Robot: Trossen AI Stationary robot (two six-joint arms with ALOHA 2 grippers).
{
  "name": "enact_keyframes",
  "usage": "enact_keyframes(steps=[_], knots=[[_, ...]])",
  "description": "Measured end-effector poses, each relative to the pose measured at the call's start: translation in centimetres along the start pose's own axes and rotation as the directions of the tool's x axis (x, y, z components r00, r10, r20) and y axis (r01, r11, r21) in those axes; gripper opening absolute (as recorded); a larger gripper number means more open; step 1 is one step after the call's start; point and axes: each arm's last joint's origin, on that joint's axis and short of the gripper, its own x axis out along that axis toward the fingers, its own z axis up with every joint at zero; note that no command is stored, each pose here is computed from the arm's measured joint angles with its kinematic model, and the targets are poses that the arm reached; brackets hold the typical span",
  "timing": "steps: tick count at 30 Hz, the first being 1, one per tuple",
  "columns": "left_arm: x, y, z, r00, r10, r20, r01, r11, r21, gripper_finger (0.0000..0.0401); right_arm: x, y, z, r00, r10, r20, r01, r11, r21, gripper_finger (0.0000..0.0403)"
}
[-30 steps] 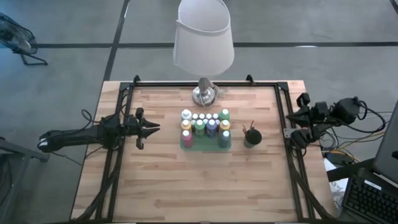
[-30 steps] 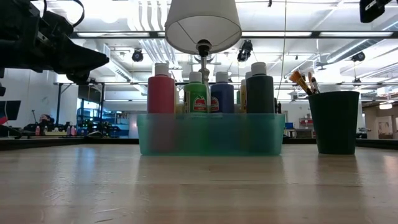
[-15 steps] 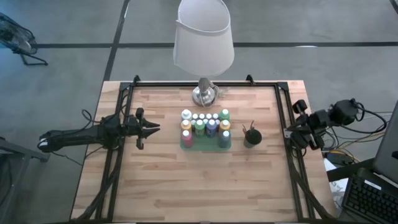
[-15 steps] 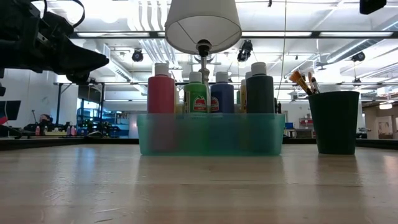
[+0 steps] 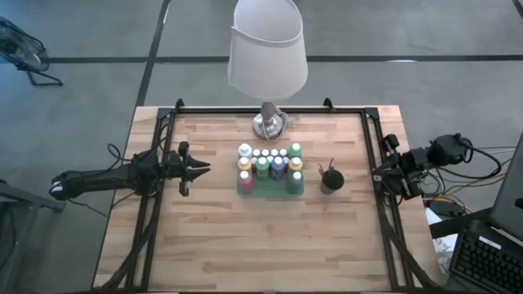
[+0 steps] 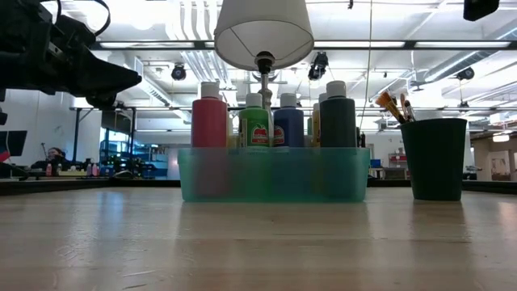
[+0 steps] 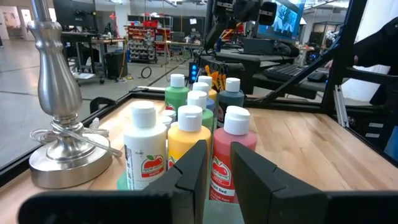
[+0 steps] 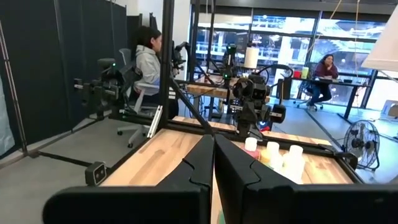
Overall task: Pick & Place Paint Supplies
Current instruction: Return to Home Position
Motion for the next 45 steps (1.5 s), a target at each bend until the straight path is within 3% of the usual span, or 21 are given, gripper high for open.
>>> enact_keyframes(steps=[7, 16, 25, 32, 39, 45], knots=[[0.0, 0.0, 0.0, 1.000, 0.000, 0.000, 0.000, 1.000, 0.000, 0.0076, 1.7, 0.4, -2.1, 1.000, -0.009, -0.012, 0.009, 1.000, 0.002, 0.0009], [0.0, 0.0, 0.0, 1.000, 0.000, -0.001, 0.000, 1.000, 0.000, 0.0076, 3.6, -0.5, -4.6, 0.977, -0.213, 0.013, 0.213, 0.977, 0.020, 0.0008], [0.0, 0.0, 0.0, 1.000, 0.000, -0.001, 0.000, 1.000, 0.000, 0.0076, 5.1, -1.0, -7.3, 0.976, -0.212, 0.039, 0.212, 0.977, 0.012, 0.0008], [0.0, 0.0, 0.0, 1.000, 0.000, -0.002, 0.000, 1.000, 0.000, 0.0076, 5.5, -1.1, -8.0, 0.972, -0.216, 0.092, 0.214, 0.976, 0.032, 0.0008], [0.0, 0.0, 0.0, 1.000, 0.000, -0.002, 0.000, 1.000, 0.000, 0.0076, 5.5, -1.5, -8.3, 0.932, -0.353, 0.079, 0.348, 0.935, 0.065, 0.0008], [0.0, 0.0, 0.0, 1.000, 0.000, -0.002, 0.000, 1.000, 0.000, 0.0076, 5.4, -1.5, -7.9, 0.927, -0.362, 0.100, 0.356, 0.932, 0.071, 0.0008]])
